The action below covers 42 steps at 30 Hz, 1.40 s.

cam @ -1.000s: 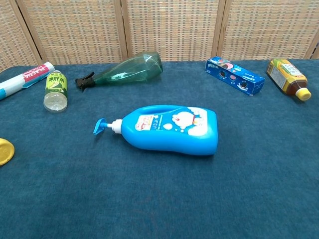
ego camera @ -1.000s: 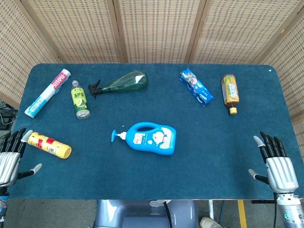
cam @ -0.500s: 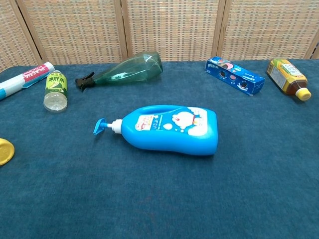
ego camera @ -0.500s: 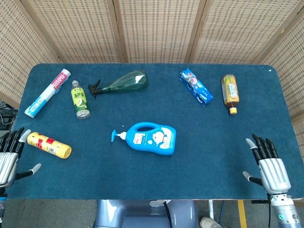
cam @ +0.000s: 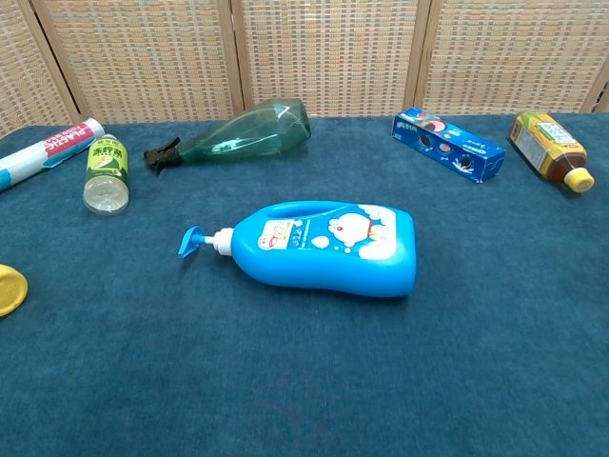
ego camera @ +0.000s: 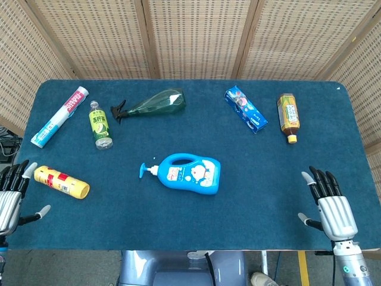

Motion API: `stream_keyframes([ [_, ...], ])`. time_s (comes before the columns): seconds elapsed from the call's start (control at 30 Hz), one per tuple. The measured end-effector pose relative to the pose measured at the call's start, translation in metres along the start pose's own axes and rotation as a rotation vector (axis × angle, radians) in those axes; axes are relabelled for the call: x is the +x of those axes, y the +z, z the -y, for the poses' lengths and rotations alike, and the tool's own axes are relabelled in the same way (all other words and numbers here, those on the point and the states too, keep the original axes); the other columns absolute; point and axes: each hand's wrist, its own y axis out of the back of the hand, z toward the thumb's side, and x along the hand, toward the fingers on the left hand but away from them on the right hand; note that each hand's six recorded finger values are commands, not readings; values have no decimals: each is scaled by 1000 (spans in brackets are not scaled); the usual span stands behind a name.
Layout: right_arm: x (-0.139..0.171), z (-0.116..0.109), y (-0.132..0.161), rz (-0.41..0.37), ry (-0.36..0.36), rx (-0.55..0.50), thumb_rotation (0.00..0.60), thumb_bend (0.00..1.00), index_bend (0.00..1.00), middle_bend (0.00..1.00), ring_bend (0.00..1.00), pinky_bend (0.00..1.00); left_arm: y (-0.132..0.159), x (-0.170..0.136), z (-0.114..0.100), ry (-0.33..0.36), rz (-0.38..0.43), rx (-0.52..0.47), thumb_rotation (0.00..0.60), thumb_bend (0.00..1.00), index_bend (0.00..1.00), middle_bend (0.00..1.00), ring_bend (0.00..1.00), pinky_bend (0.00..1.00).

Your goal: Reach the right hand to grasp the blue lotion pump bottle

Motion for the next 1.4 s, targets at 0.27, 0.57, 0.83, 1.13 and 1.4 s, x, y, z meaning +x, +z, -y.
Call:
stream_keyframes([
  [0.27, -40, 2, 47, -76, -31, 88, 600, 659, 74, 781, 784, 549, -2, 1, -2, 13, -5, -11, 514, 179, 0, 0, 0, 0],
  [0.57, -70, 42, 107, -91, 197, 151, 600, 968, 62, 777, 836, 585, -5, 3, 0, 9, -11, -11, 514, 181, 0, 0, 0, 0],
  [0.83, -76, 81, 174, -152, 383, 175, 600, 993, 47, 776, 836, 585, -3, 3, 2, 3, -3, 0, 515, 181, 0, 0, 0, 0],
  [1.13, -78, 107, 233, -219, 452, 125, 600, 986, 47, 774, 836, 587, -5, 3, 4, -5, -10, -3, 516, 181, 0, 0, 0, 0],
  [1.4, -81, 122, 232, -203, 482, 146, 600, 968, 47, 774, 836, 588, -3, 4, 5, -9, -2, -8, 519, 182, 0, 0, 0, 0],
])
